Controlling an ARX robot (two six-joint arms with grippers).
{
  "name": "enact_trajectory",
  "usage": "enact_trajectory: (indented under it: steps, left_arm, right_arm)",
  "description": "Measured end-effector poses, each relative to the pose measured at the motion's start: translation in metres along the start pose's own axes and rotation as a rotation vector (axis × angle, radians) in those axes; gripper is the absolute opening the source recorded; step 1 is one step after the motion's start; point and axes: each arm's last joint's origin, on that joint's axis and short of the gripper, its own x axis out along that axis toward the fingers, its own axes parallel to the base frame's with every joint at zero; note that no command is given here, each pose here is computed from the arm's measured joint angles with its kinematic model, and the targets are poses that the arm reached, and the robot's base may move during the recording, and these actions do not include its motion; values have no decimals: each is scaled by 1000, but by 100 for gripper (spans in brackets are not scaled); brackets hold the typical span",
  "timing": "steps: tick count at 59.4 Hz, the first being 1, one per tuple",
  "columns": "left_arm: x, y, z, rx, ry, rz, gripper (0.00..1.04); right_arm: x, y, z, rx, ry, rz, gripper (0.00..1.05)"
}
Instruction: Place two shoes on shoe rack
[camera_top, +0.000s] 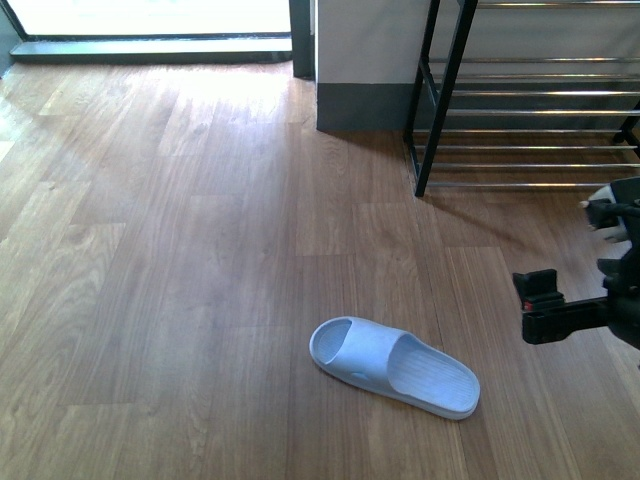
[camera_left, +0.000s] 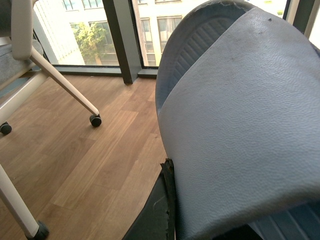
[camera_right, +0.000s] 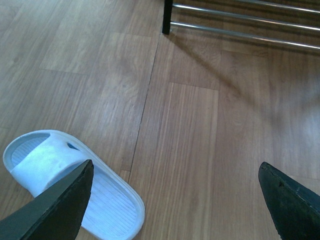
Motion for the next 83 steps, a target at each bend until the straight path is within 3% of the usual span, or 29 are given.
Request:
enact_trajectory:
  steps: [13,31,37,51,83]
  left_arm:
    - [0,0,0,0,0,0,2]
    - [0,0,0,0,0,0,2]
    - [0,0,0,0,0,0,2]
    - [0,0,0,0,0,0,2]
    - [0,0,0,0,0,0,2]
  right_arm:
    - [54,14,-12,-5,100,143,96]
    - [116,29,-68,-53,217,326,96]
    - [120,42,-82,-54,264,420,96]
    - [115,60,-83,-44,263,623,96]
    - [137,75,-95,-81,382,645,96]
